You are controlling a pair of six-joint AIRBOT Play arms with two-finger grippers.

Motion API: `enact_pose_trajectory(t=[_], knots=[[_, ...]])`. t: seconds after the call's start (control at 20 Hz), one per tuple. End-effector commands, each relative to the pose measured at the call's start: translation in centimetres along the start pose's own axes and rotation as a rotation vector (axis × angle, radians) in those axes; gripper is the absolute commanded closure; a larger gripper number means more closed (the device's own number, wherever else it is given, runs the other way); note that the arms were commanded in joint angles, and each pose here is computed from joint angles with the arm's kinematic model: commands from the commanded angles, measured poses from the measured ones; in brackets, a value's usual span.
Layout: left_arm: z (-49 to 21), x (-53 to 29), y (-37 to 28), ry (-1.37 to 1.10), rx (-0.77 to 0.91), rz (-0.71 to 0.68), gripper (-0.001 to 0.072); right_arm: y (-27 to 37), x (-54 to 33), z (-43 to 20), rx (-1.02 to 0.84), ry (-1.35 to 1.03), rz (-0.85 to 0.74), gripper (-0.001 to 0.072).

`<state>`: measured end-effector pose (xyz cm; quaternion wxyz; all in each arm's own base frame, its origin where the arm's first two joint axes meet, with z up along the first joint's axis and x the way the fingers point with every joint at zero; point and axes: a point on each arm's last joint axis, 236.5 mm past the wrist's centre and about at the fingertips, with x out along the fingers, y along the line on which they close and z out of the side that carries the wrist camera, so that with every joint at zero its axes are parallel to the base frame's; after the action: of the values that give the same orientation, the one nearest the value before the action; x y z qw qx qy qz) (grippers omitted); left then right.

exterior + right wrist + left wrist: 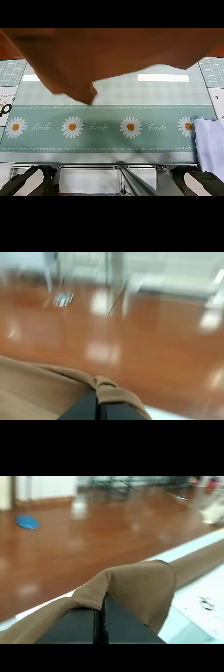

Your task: Fold the shirts.

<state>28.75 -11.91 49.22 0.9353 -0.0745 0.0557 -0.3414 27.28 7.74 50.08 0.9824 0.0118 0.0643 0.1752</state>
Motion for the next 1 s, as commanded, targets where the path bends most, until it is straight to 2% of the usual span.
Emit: enact_pose_trajectory(t=[0.0,0.1,0.25,0.35,0.5,0.75,0.95], knots=[[3.6,-6.4,-3.7,-0.109,0.202,0.236,0.0693,0.8,-7.2,2.5,-0.078,-0.119,-0.107,0.0691],[3.7,-9.5,-5.3,-0.138,0.266,0.340,0.0693,0.8,-9.6,1.6,-0.089,-0.100,-0.154,0.0691],[2.1,-12.7,-6.1,-0.138,0.256,0.450,0.0693,0.3,-10.8,-2.1,-0.045,0.005,-0.191,0.0691],[0.0,-12.3,-5.8,-0.105,0.200,0.433,0.0692,-0.1,-9.7,-5.1,-0.001,0.088,-0.189,0.0691],[-5.4,-8.8,-1.8,0.037,0.043,0.383,0.0692,-1.4,-6.1,-10.2,0.068,0.234,-0.172,0.0691],[-17.6,0.3,6.9,0.247,-0.281,0.233,0.0692,-4.3,3.4,-19.6,0.199,0.439,-0.118,0.0691],[-27.2,9.1,13.7,0.384,-0.414,0.201,0.0692,-6.8,12.5,-27.1,0.291,0.584,-0.060,0.0691]])
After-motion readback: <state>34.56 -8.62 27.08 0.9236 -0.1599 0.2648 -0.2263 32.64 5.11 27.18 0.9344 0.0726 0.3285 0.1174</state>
